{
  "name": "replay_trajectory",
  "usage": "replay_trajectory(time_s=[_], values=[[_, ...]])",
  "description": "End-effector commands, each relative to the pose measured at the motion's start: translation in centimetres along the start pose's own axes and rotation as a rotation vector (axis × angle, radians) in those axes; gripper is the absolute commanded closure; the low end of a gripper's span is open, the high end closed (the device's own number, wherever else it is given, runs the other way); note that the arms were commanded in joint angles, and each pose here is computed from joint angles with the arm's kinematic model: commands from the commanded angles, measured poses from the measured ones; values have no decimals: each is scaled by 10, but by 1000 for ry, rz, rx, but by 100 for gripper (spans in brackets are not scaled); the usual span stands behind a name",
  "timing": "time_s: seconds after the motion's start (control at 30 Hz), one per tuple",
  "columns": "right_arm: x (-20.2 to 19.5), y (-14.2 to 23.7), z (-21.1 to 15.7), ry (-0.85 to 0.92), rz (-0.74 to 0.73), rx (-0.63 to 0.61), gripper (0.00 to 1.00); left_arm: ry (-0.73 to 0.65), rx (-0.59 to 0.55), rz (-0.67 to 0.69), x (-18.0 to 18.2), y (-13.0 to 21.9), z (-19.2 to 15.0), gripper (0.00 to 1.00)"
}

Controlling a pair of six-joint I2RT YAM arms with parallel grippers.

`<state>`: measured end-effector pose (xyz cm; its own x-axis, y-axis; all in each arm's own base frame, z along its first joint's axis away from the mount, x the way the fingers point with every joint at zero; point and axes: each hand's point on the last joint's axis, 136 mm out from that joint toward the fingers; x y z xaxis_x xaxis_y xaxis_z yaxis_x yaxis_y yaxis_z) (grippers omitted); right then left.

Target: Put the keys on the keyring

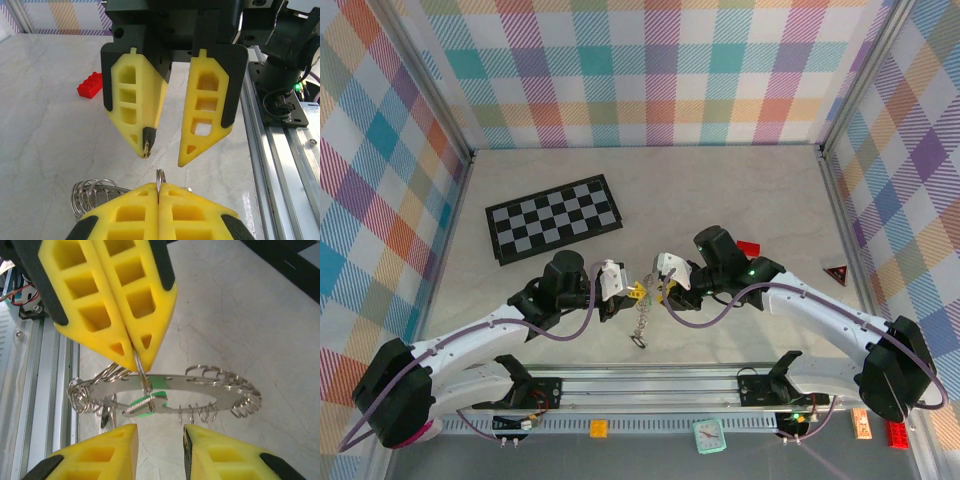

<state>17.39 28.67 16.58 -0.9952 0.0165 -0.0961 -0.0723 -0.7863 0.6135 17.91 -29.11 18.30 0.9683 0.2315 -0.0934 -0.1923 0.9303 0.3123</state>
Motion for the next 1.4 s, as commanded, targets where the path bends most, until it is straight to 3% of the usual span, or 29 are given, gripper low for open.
replay_trajectory(time_s=[0.0,0.2,0.53,0.7,0.83,1.07,1.37], values=[[-1,-1,11,15,7,-62,69,-51,-101,-42,-9,3,25,100],[5,-2,15,24,45,-86,73,-48,-104,-45,-8,2,24,100],[5,-2,9,23,43,-57,94,-51,-116,-48,-10,3,26,100],[2,-10,2,3,60,-19,98,-51,-196,-72,-15,9,49,100],[2,-8,10,7,56,-54,95,-43,-190,-71,-14,7,45,100],[4,6,17,64,-13,-133,74,-26,-182,-60,-12,5,35,100],[3,3,25,49,4,-172,73,-20,-189,-69,-12,3,36,100]])
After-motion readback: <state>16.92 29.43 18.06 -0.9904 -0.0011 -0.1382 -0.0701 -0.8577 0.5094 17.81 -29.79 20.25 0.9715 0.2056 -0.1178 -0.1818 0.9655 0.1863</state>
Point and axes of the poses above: each hand's point on the last joint's axis, 136 mm out from that joint toward the fingers, its own y axis back along the fingers, its own x axis along the line the jaws close on, z = x × y, and after that the axes turned 10 degrees about y, right-handed
